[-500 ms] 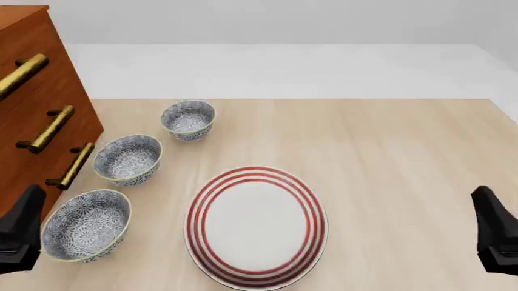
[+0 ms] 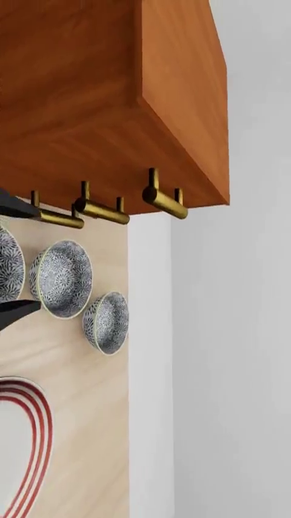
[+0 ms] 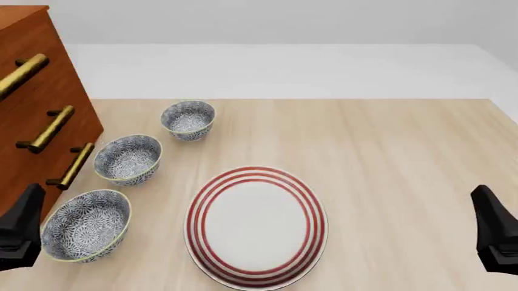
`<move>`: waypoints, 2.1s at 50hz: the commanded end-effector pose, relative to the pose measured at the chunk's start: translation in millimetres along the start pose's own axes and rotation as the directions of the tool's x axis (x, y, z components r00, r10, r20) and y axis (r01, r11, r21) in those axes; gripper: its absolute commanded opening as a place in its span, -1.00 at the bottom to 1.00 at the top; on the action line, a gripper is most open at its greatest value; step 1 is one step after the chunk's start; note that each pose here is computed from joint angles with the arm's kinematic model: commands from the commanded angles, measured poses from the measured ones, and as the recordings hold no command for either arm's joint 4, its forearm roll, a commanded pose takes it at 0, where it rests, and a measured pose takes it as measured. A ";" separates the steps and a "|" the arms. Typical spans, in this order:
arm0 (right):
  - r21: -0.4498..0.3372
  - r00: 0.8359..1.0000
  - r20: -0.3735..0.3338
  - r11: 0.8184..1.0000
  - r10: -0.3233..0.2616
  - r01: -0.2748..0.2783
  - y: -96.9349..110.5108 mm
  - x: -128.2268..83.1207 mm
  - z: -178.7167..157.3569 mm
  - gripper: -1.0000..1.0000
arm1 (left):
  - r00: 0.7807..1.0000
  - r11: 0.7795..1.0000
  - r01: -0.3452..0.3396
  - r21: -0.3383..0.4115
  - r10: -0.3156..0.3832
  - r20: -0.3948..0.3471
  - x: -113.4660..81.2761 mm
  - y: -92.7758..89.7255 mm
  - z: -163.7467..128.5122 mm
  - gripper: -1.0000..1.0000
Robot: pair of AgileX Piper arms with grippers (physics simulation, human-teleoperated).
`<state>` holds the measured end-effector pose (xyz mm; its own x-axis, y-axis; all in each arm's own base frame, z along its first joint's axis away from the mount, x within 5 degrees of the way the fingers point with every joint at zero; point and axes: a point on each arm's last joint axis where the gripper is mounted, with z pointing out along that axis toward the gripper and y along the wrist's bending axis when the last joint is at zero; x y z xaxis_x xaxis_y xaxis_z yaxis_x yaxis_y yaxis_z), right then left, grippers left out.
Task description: Open the top drawer of the cabinet.
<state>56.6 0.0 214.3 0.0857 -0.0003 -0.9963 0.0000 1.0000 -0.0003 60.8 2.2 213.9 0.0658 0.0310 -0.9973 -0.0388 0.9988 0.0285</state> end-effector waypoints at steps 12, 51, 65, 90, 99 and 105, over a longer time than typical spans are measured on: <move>0.000 1.000 0.000 1.000 0.000 0.000 0.0 -0.1 0.0 1.00 | 0.937 0.955 -0.290 -0.061 0.297 0.187 -41.4 1.0 -10.6 1.00; 0.000 1.000 0.000 1.000 0.000 0.000 0.0 0.0 0.0 1.00 | 0.611 0.671 -0.702 -0.238 0.740 0.280 -43.2 -1.8 -12.6 1.00; 0.000 1.000 0.000 1.000 0.000 0.000 0.0 -0.1 0.0 1.00 | 0.505 0.562 -0.793 -0.235 0.822 0.262 -36.6 -4.0 -11.2 1.00; 0.000 1.000 0.000 1.000 0.000 0.000 0.0 -0.1 0.0 1.00 | 0.374 0.414 -0.880 -0.235 0.906 0.197 -38.5 -3.8 -9.9 1.00; 0.000 1.000 0.000 1.000 0.000 0.000 0.0 -0.1 0.0 1.00 | 0.337 0.373 -0.906 -0.203 0.922 0.189 -41.0 -5.1 -4.2 1.00; 0.000 1.000 0.000 1.000 0.000 0.000 0.0 -0.1 0.0 1.00 | 0.313 0.343 -0.920 -0.188 0.934 0.171 -38.0 -6.0 5.6 1.00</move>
<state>56.6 0.0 214.4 0.0856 -0.0004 -0.9963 0.0000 1.0000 -0.0004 54.3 -4.0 253.7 0.1813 0.9300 -0.3198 -0.2864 0.3611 0.8875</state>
